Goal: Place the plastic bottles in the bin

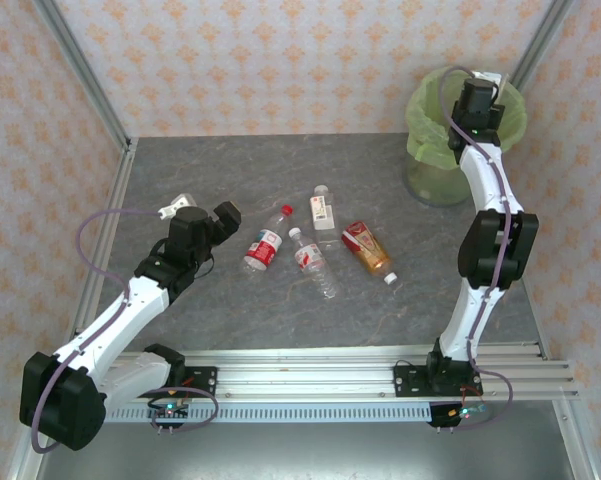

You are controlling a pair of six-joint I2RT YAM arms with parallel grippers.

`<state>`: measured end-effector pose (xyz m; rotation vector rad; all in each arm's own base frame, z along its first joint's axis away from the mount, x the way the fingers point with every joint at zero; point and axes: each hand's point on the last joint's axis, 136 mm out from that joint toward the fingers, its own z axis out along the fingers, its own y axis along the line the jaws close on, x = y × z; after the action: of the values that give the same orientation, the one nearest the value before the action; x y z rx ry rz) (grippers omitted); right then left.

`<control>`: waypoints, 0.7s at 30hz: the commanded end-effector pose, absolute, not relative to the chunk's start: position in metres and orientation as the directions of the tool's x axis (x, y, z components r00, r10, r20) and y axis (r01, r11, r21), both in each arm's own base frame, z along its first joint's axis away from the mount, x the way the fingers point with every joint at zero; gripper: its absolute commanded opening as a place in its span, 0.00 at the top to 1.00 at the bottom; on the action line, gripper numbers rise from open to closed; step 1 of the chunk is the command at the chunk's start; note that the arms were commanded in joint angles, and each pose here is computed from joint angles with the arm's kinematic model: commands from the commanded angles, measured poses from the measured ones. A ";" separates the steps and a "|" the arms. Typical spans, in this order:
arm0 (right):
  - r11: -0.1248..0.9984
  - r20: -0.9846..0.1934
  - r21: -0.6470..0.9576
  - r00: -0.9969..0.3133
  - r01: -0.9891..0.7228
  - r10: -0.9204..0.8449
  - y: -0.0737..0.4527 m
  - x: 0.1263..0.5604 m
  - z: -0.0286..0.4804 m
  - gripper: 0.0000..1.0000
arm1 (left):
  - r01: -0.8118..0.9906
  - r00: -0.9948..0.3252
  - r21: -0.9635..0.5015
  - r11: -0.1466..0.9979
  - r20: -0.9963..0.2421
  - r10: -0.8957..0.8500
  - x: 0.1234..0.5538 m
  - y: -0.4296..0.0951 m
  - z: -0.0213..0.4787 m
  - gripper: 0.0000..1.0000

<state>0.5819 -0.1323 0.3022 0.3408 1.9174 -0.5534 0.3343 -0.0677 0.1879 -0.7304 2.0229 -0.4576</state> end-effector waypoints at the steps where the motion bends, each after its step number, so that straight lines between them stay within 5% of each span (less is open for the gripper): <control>1: 0.859 -0.877 -0.298 -0.474 0.417 -0.074 -0.131 0.583 0.302 0.74 | -0.348 -0.422 -0.538 0.767 -0.641 -0.641 0.331 -0.061 0.178 0.00; 10: 0.838 -0.815 -0.341 -0.578 0.425 -0.039 -0.140 0.589 0.280 0.51 | -0.347 -0.439 -0.536 0.769 -0.632 -0.639 0.335 -0.065 0.176 0.00; 21: 0.814 -0.802 -0.346 -0.597 0.466 0.001 -0.147 0.593 0.278 0.39 | -0.354 -0.448 -0.526 0.773 -0.630 -0.634 0.337 -0.065 0.173 0.00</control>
<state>0.5985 -0.1393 0.2671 0.2936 2.1369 -0.6459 0.3364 -0.0686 0.1719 -0.7380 2.0709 -0.4270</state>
